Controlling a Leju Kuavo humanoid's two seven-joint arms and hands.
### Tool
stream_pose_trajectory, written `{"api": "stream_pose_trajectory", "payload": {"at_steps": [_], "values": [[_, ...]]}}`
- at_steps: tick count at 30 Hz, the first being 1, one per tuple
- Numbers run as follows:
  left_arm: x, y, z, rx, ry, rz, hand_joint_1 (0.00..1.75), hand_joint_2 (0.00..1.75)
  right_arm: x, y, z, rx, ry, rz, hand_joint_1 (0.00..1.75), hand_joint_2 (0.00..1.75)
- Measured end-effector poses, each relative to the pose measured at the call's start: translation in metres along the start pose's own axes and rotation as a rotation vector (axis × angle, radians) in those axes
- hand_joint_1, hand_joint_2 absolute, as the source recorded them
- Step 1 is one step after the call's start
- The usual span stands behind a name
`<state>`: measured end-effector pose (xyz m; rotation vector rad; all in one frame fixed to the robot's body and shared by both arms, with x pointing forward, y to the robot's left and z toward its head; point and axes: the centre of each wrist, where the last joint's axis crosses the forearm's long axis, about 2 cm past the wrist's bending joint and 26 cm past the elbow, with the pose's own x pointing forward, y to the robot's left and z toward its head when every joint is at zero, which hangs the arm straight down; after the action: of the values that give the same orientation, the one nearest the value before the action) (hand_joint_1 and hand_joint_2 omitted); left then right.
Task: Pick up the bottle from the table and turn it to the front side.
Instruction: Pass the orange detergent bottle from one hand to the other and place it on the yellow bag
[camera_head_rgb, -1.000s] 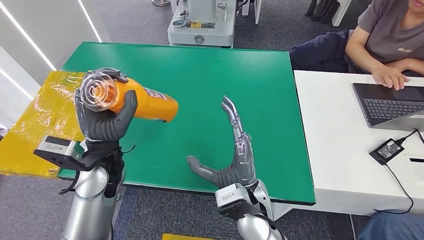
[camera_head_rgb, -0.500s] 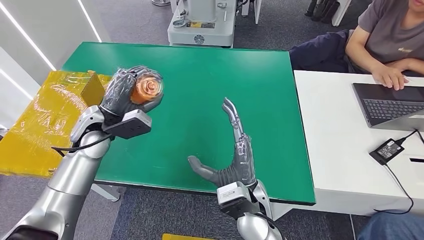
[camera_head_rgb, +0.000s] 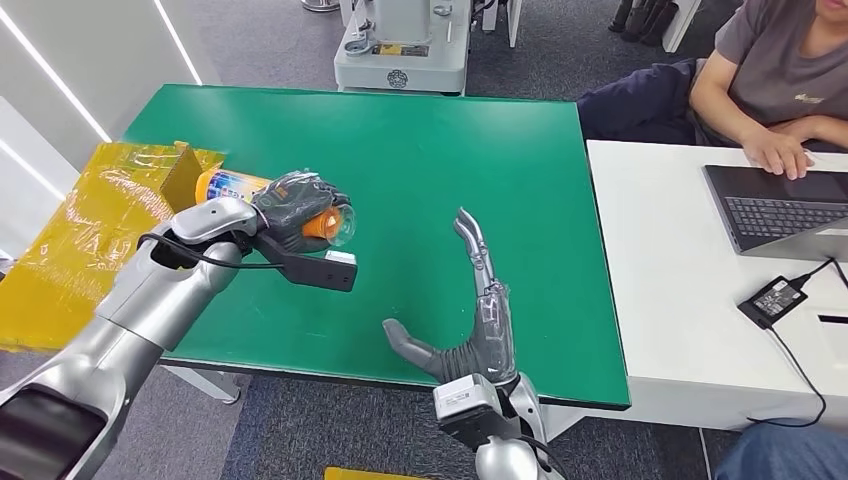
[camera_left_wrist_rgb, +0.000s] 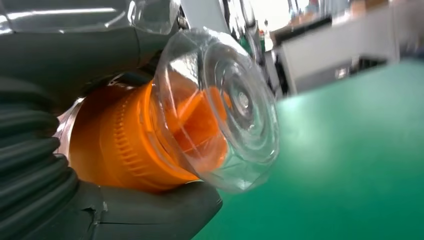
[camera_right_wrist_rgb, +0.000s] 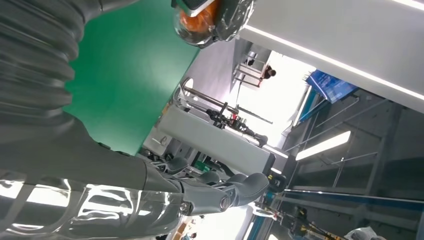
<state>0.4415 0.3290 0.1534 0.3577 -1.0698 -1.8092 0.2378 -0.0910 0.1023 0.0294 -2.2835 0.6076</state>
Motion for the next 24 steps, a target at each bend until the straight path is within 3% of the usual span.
{"api": "stream_pose_trajectory", "payload": {"at_steps": [10, 24], "values": [[-0.011, 0.022, 0.010, -0.252, 0.156, 0.021, 1.75, 1.75, 0.003, 0.000, 0.005, -0.019, 0.018, 0.013, 0.00, 1.75], [-0.032, 0.009, 0.024, -0.386, 0.350, 0.089, 1.75, 1.75, 0.005, 0.000, 0.003, -0.009, 0.019, 0.003, 0.00, 1.75]]}}
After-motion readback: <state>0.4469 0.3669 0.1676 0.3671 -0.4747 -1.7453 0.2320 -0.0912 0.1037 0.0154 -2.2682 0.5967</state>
